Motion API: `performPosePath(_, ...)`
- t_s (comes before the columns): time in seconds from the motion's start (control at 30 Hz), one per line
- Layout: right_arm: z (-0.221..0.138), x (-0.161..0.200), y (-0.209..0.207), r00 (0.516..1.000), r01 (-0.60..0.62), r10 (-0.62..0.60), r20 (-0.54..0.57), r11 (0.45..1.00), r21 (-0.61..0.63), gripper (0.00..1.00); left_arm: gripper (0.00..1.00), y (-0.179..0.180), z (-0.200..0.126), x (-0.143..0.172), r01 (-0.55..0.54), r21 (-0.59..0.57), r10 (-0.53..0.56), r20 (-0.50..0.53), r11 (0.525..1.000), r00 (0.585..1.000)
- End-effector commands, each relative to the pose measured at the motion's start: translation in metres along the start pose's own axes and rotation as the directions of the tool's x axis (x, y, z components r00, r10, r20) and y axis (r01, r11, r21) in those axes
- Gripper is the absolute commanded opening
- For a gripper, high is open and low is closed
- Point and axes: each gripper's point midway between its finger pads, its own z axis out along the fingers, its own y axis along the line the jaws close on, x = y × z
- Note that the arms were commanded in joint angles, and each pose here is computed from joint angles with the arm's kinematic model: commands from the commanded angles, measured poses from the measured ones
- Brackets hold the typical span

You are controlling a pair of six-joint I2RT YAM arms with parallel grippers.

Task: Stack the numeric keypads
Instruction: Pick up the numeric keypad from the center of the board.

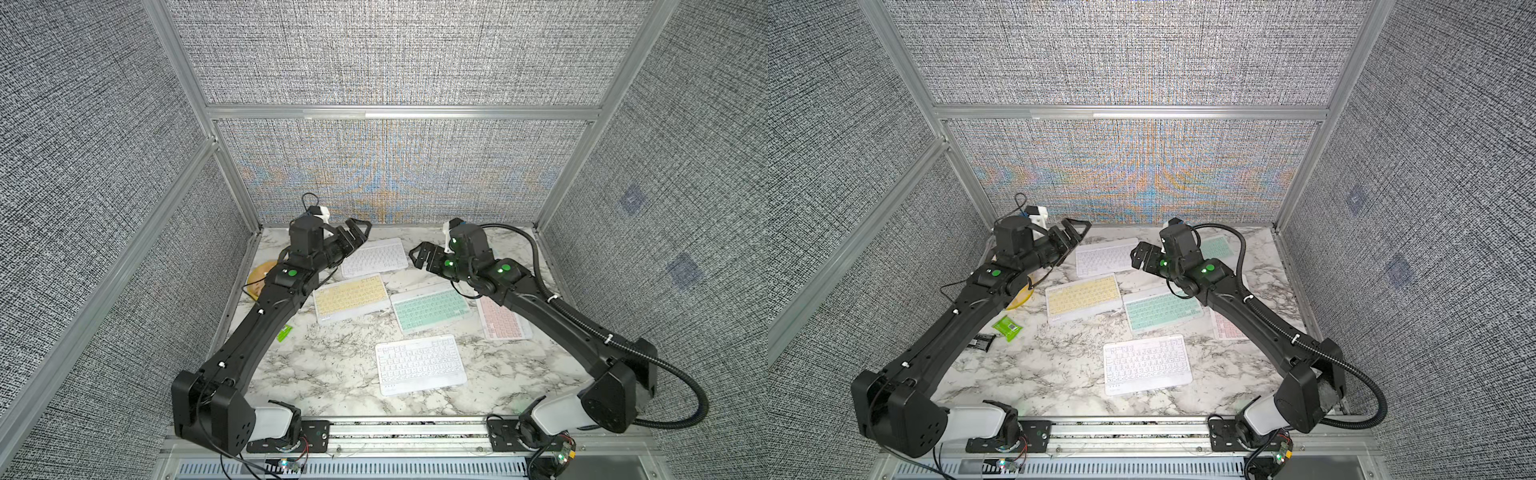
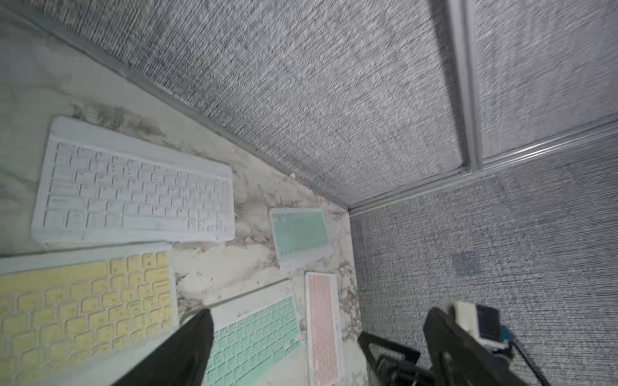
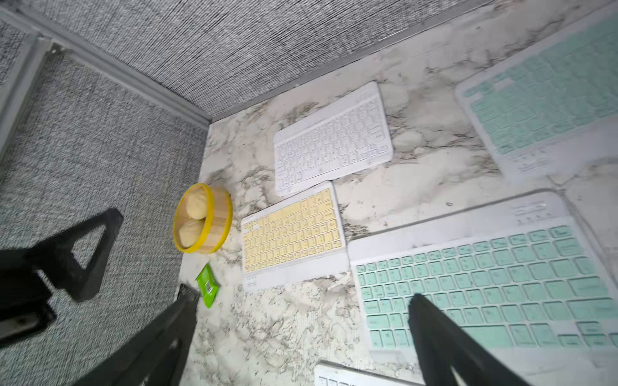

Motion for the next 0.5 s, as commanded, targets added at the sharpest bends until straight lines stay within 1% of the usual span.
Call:
performPosePath(0.0, -0.001, -0.015, -0.019, 0.999, -0.018, 0.014, 0.047, 0.996, 0.086, 0.99, 0.99, 0.035, -0.002, 0.028, 0.000, -0.121, -0.011, -0.093, 0.993, 0.996)
performPosePath(0.07, -0.001, -0.019, -0.024, 0.999, -0.018, 0.013, 0.047, 0.994, 0.105, 0.99, 0.99, 0.025, -0.005, 0.026, -0.005, -0.046, 0.002, -0.061, 0.999, 0.998)
performPosePath(0.1, 0.000, -0.021, -0.027, 0.999, -0.016, 0.011, 0.045, 0.994, 0.112, 0.99, 0.99, 0.026, -0.009, 0.026, 0.002, -0.048, -0.005, -0.049, 0.999, 0.999)
performPosePath(0.23, 0.008, -0.021, -0.031, 1.000, 0.015, -0.015, 0.003, 0.989, 0.146, 0.99, 0.99, 0.040, -0.024, 0.025, 0.013, -0.113, -0.013, -0.002, 0.993, 1.000)
performPosePath(0.27, 0.012, -0.019, -0.031, 1.000, 0.018, -0.017, -0.012, 0.988, 0.151, 0.99, 0.99, 0.047, -0.025, 0.024, 0.020, -0.151, -0.021, -0.004, 0.988, 1.000)
performPosePath(0.33, 0.023, -0.014, -0.033, 0.999, 0.020, -0.012, -0.050, 0.986, 0.165, 0.99, 0.99, 0.072, -0.028, 0.028, 0.015, -0.294, -0.030, -0.045, 0.956, 0.999)
performPosePath(0.4, 0.035, -0.007, -0.032, 0.996, 0.026, -0.011, -0.089, 0.985, 0.173, 0.99, 0.99, 0.097, -0.031, 0.036, -0.030, -0.424, -0.020, -0.111, 0.905, 0.994)
performPosePath(0.47, 0.048, -0.001, -0.029, 0.991, 0.044, -0.020, -0.136, 0.984, 0.175, 0.99, 0.99, 0.121, -0.037, 0.045, -0.068, -0.536, -0.030, -0.173, 0.842, 0.984)
